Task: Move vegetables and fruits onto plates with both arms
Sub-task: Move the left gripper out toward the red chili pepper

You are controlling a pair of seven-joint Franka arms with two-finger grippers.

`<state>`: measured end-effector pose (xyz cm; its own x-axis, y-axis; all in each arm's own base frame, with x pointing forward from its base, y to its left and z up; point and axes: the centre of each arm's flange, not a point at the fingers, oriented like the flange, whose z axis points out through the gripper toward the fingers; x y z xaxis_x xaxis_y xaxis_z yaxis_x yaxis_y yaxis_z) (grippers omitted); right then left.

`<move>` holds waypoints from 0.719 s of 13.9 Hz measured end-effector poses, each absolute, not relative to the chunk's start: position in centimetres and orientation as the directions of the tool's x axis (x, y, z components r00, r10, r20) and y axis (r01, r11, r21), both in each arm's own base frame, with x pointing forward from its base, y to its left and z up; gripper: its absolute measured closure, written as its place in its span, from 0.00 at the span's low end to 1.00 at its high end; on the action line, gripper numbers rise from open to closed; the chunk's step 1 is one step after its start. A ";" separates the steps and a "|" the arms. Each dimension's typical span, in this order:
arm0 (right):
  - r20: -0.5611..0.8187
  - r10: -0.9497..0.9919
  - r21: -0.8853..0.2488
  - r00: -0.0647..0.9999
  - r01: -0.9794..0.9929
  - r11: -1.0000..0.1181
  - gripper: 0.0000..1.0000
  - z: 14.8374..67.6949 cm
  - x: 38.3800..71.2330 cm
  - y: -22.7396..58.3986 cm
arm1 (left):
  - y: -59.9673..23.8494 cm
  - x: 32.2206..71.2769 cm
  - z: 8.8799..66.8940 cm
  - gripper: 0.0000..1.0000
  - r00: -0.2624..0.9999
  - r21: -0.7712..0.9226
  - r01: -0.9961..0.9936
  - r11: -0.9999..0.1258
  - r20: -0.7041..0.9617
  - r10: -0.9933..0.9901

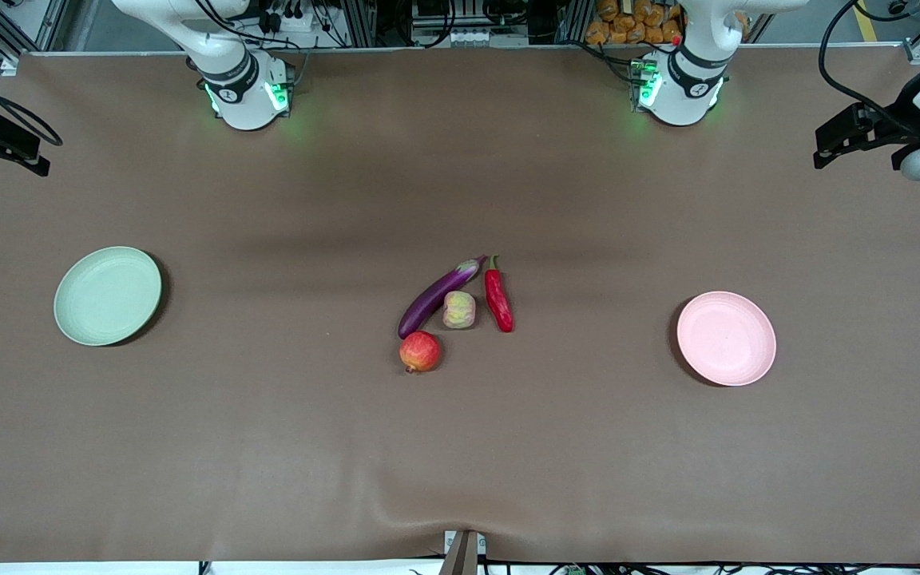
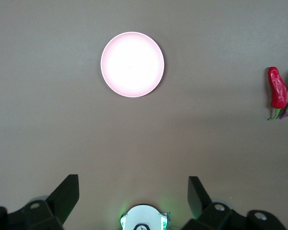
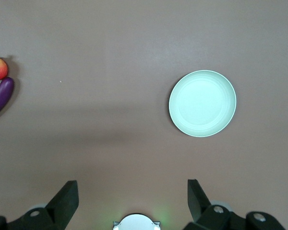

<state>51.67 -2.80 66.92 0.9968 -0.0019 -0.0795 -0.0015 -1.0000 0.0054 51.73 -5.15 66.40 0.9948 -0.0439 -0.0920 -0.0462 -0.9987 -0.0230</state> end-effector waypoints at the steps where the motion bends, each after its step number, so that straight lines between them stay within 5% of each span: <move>1: -0.080 -0.002 0.005 0.997 -0.001 -1.000 0.00 66.9 51.7 -2.8 | -5.2 51.7 66.4 0.00 0.995 -0.023 -0.046 -0.999 -0.092 -0.044; 10: -0.085 -0.001 0.005 0.996 -0.001 -1.000 0.00 66.9 51.6 -2.8 | -7.8 53.2 64.9 0.00 0.993 -0.009 -0.036 -0.999 -0.113 -0.035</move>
